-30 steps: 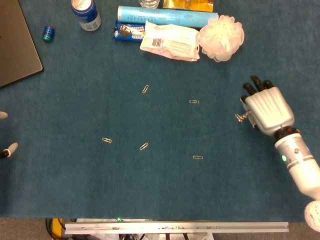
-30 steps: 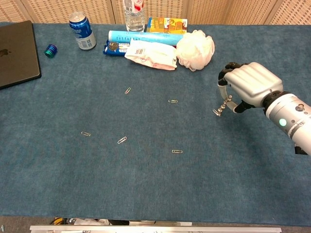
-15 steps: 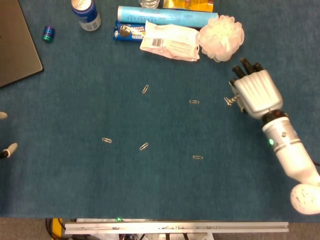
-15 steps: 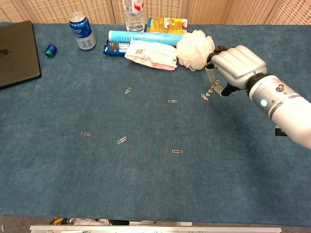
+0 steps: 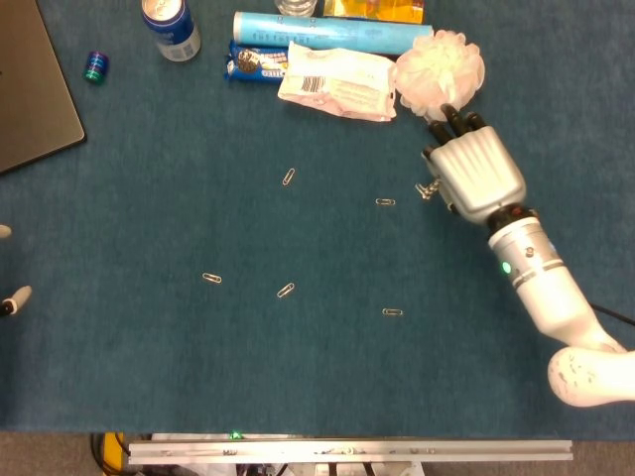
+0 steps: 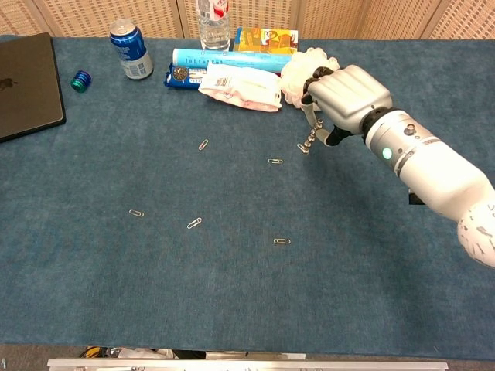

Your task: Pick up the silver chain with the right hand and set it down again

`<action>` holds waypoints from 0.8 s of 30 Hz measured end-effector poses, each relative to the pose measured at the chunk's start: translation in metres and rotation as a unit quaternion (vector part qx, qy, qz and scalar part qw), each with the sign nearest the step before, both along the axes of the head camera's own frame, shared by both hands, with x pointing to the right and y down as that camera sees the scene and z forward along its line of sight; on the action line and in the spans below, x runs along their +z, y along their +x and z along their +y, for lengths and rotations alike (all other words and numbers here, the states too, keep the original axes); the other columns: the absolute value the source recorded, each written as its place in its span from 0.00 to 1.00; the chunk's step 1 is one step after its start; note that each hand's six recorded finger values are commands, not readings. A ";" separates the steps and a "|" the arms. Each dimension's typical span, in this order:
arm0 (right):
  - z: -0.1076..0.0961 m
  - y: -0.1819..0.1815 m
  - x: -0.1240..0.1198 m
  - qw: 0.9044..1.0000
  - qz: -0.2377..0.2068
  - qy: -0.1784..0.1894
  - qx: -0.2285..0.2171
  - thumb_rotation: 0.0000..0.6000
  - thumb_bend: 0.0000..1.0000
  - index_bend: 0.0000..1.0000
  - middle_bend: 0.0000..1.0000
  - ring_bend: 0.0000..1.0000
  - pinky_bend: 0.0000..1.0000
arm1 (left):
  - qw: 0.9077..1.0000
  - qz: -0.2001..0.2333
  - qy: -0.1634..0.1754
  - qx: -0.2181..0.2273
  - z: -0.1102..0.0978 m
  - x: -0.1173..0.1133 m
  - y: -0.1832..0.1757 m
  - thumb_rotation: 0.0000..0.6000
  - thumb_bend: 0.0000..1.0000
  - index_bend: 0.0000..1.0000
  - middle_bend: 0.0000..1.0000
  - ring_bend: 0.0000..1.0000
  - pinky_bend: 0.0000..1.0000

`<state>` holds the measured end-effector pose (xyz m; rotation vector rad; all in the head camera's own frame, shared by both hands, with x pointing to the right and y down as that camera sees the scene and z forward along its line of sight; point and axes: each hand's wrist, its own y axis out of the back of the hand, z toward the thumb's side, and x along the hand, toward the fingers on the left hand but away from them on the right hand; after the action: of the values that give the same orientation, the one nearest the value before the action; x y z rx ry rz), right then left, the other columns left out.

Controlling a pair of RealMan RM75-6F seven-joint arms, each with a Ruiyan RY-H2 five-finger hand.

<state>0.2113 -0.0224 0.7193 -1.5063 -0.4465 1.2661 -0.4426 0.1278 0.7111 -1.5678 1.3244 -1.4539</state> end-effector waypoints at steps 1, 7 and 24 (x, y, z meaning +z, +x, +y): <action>0.000 -0.002 0.001 1.000 0.000 -0.001 -0.002 1.00 0.34 0.60 0.26 0.10 0.25 | 1.000 0.000 -0.001 -0.001 0.000 0.000 -0.001 1.00 0.11 0.32 0.20 0.22 0.48; 0.000 -0.012 0.006 1.000 -0.001 -0.004 -0.010 1.00 0.34 0.60 0.26 0.10 0.25 | 1.000 0.001 -0.003 -0.002 0.002 0.001 -0.002 1.00 0.11 0.32 0.20 0.22 0.48; 0.000 -0.034 0.020 1.000 -0.001 -0.010 -0.026 1.00 0.34 0.60 0.26 0.10 0.25 | 1.000 0.002 -0.007 -0.010 0.008 0.003 -0.009 1.00 0.11 0.33 0.21 0.22 0.48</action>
<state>0.1775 -0.0221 0.7398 -1.5271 -0.3942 1.2310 -0.4519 0.1359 0.7141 -1.5706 1.3379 -1.4755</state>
